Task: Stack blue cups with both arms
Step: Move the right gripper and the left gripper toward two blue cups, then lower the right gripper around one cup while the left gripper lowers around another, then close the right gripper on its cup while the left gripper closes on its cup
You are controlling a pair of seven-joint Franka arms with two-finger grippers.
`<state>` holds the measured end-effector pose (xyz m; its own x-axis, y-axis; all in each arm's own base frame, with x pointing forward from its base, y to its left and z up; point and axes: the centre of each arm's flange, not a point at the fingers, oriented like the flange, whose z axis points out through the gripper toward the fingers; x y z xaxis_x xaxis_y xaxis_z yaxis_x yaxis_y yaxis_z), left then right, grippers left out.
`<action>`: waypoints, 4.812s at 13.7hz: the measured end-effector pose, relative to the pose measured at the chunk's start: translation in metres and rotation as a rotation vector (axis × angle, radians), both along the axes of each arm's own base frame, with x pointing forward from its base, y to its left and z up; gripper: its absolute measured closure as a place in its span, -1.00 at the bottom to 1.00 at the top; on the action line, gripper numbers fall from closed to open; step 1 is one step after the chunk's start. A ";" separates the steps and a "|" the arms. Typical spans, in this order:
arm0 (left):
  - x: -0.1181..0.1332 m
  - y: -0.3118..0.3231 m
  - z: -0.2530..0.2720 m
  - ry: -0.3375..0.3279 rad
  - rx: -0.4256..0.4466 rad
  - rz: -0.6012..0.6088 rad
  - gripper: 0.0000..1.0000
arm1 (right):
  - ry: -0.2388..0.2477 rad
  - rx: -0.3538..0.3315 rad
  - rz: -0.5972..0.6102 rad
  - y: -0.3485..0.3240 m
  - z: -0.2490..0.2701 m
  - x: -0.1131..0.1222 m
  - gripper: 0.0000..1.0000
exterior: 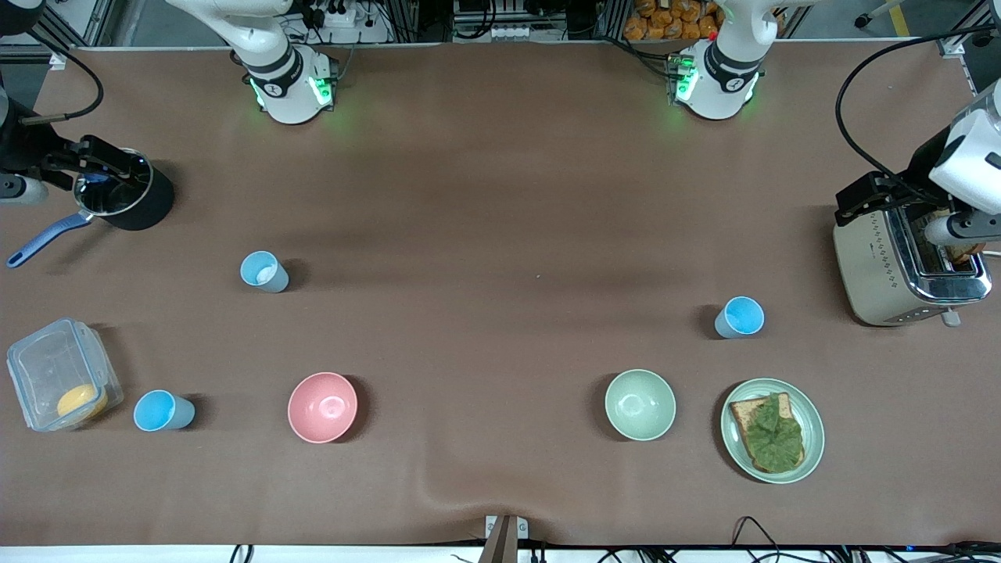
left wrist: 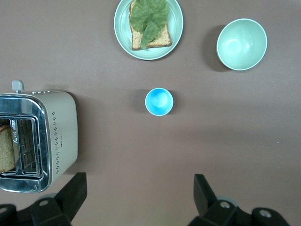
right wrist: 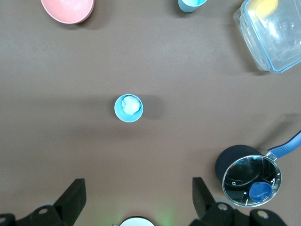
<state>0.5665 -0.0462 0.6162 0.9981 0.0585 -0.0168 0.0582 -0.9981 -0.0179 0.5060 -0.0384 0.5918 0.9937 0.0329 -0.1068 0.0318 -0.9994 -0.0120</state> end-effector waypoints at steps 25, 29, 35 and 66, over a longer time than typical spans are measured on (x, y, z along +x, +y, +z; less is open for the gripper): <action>0.020 0.001 -0.048 0.060 0.029 0.006 -1.00 | 0.022 0.001 0.025 0.010 -0.012 0.007 -1.00; 0.052 0.008 -0.097 0.034 0.013 0.013 -1.00 | 0.050 0.005 0.028 0.010 -0.044 0.018 -1.00; 0.064 0.007 -0.151 0.062 0.006 0.009 -1.00 | 0.044 0.006 0.029 0.011 -0.143 0.015 -1.00; 0.023 -0.001 -0.377 -0.035 -0.062 0.011 0.72 | 0.072 0.060 -0.062 -0.001 -0.361 -0.007 0.33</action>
